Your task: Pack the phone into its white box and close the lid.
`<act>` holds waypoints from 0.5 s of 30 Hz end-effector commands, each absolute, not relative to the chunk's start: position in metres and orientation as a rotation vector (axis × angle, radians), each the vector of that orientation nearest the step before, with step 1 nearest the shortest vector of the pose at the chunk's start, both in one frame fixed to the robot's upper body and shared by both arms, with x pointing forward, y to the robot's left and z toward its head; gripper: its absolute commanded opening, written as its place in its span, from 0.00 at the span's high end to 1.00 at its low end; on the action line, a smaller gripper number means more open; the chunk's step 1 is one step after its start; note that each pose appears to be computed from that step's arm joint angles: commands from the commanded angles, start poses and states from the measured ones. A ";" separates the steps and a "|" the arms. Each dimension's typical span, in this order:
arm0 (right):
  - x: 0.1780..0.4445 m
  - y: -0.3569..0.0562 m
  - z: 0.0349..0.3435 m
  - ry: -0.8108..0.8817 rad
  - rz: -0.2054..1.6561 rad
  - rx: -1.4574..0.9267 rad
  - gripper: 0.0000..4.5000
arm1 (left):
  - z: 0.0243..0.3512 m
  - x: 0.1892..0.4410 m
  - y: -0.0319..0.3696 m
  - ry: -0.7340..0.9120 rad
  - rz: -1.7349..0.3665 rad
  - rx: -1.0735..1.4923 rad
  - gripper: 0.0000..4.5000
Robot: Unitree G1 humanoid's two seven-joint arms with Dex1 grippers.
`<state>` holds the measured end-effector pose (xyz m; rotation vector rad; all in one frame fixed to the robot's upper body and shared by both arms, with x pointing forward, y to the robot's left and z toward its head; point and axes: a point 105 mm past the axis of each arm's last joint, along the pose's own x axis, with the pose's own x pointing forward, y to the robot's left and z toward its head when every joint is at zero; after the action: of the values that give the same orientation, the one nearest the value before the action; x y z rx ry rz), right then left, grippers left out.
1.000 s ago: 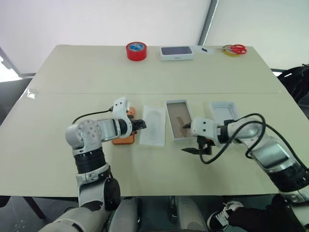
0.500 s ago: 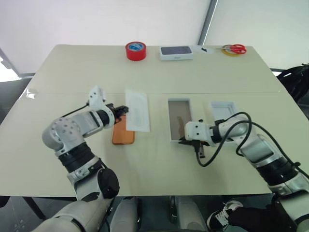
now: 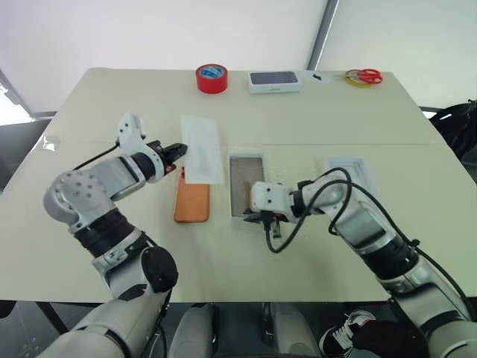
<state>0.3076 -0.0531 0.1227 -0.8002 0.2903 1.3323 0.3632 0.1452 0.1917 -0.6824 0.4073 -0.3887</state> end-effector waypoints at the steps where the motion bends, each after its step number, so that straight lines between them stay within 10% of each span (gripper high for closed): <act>1: 0.306 -0.056 0.145 0.203 1.317 -0.797 0.33 | 0.200 0.358 0.130 0.379 -0.433 -0.676 1.00; 2: 0.306 -0.059 0.149 0.194 1.309 -0.792 0.22 | 0.199 0.358 0.124 0.382 -0.442 -0.683 1.00; 15: 0.324 -0.136 0.168 0.248 1.014 -0.800 0.22 | 0.154 0.343 0.078 0.535 -0.430 -0.661 1.00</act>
<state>0.3222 -0.1306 0.1577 -0.7895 0.2808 1.0492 0.3467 0.0965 0.1519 -0.6458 0.5420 -0.3851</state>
